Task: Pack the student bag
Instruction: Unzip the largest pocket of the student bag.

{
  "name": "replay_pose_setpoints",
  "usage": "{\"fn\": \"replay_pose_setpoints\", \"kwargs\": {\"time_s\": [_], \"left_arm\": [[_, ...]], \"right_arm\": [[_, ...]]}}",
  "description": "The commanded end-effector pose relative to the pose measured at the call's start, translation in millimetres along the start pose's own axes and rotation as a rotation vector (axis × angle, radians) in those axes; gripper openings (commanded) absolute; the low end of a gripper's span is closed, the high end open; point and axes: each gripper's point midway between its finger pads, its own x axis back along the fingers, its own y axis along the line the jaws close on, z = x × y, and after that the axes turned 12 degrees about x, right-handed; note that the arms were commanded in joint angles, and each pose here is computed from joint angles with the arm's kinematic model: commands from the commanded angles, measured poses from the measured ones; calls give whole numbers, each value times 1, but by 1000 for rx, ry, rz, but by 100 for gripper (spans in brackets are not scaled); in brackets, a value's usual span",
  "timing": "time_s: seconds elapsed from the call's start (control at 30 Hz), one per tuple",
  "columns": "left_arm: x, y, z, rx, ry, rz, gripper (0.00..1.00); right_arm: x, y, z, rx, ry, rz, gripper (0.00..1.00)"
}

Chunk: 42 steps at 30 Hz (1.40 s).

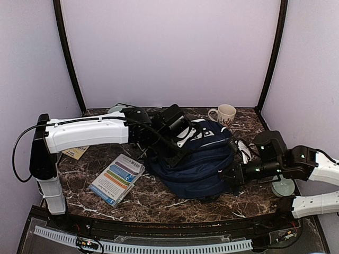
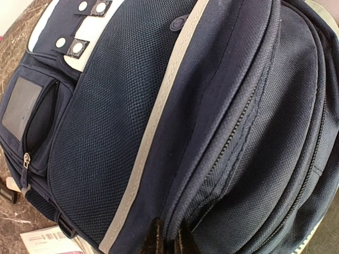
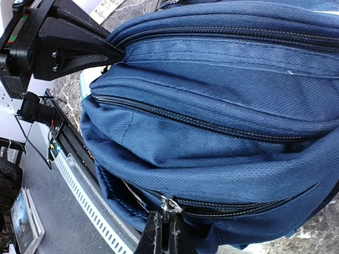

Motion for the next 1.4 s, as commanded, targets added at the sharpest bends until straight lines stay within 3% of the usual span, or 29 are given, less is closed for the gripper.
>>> {"fn": "replay_pose_setpoints", "kwargs": {"time_s": [0.0, 0.63, 0.93, 1.37], "left_arm": [[18, -9, -17, 97, -82, 69, 0], [6, -21, -21, 119, -70, 132, 0], [11, -13, -35, 149, -78, 155, 0], [19, -8, -52, 253, -70, 133, 0]], "right_arm": [[0, 17, -12, -26, -47, -38, 0], [-2, 42, 19, -40, 70, 9, 0], [-10, 69, 26, 35, 102, 10, 0], [-26, 106, 8, 112, 47, 13, 0]]}}
